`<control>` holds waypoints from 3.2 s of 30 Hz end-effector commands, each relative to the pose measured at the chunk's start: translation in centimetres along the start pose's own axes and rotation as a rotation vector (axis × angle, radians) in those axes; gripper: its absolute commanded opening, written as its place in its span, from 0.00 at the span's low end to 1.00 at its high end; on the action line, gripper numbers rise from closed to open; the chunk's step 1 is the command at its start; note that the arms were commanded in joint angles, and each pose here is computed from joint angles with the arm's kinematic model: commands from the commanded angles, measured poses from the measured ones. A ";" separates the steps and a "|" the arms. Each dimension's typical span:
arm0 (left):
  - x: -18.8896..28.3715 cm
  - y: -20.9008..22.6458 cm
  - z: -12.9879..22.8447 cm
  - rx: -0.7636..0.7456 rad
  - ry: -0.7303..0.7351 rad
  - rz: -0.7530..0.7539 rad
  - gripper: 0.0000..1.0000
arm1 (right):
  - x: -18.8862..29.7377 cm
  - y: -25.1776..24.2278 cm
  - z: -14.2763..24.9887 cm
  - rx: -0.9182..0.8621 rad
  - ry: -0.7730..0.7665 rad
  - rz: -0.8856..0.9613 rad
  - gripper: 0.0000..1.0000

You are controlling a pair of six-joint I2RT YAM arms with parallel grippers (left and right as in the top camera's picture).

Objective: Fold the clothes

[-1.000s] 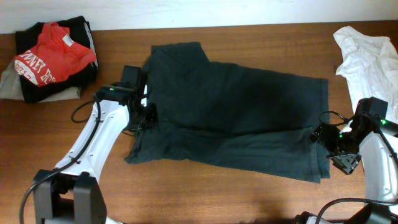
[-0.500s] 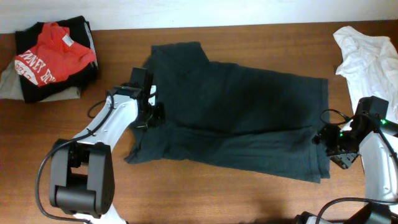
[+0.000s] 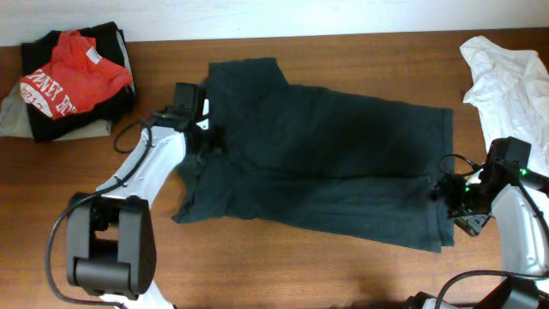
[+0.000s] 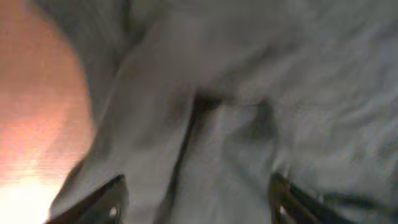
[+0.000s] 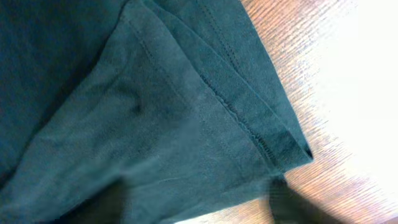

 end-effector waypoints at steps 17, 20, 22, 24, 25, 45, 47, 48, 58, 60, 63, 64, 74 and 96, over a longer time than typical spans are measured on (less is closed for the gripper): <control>0.2 -1.5 7.9 -0.037 0.268 0.052 0.01 | -5.2 -0.4 3.4 -0.042 0.081 -0.098 0.04; -0.6 -1.7 8.8 -0.033 0.279 0.074 0.01 | -5.3 -0.5 3.5 -0.055 0.081 -0.098 0.04; -1.3 -1.6 9.4 -0.033 0.277 0.076 0.01 | -5.5 -0.4 3.3 -0.064 0.081 -0.098 0.04; -2.0 -1.4 9.5 -0.024 0.252 0.069 0.01 | -6.5 -0.6 3.3 -0.069 0.104 -0.086 0.04; -2.0 -1.2 9.5 -0.021 0.250 0.058 0.01 | -7.1 -0.8 3.5 -0.074 0.129 -0.071 0.04; 0.0 15.5 11.3 0.542 0.253 -0.269 0.01 | -7.5 -0.5 -1.1 -0.148 0.112 0.052 0.04; 0.9 16.2 11.0 0.570 0.226 -0.273 0.01 | -6.7 -1.1 -2.0 -0.145 0.077 0.119 0.04; 2.2 16.2 10.3 0.570 0.179 -0.273 0.01 | -5.5 -1.5 -2.9 -0.150 0.050 0.168 0.04; 2.7 6.7 -0.9 0.103 -0.211 0.128 0.01 | -1.5 7.7 -0.8 0.131 0.161 -0.042 0.04; 1.9 6.9 -2.7 0.049 -0.246 0.121 0.01 | -1.7 9.4 0.6 0.207 0.163 -0.040 0.04; -0.1 7.1 -4.5 0.036 -0.261 0.136 0.01 | -2.0 11.0 2.4 0.297 0.158 -0.020 0.04; -0.9 7.2 -4.9 0.037 -0.257 0.135 0.01 | -2.1 11.5 3.0 0.301 0.156 -0.011 0.04; -4.6 7.2 -3.9 0.045 -0.185 0.143 0.01 | -2.2 12.1 3.7 0.320 0.149 0.001 0.04; -5.7 13.7 -1.9 0.034 -0.061 -0.275 0.01 | -2.5 11.6 4.0 0.319 0.161 0.017 0.04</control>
Point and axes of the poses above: each gripper's point midway between its finger pads, its own x axis back along the fingers, its own y axis along the line the jaws close on, z = x × y, the point moved 2 cm from there along x, back along the fingers, and after that the axes turned 7 degrees about -x, right-handed, at the moved point
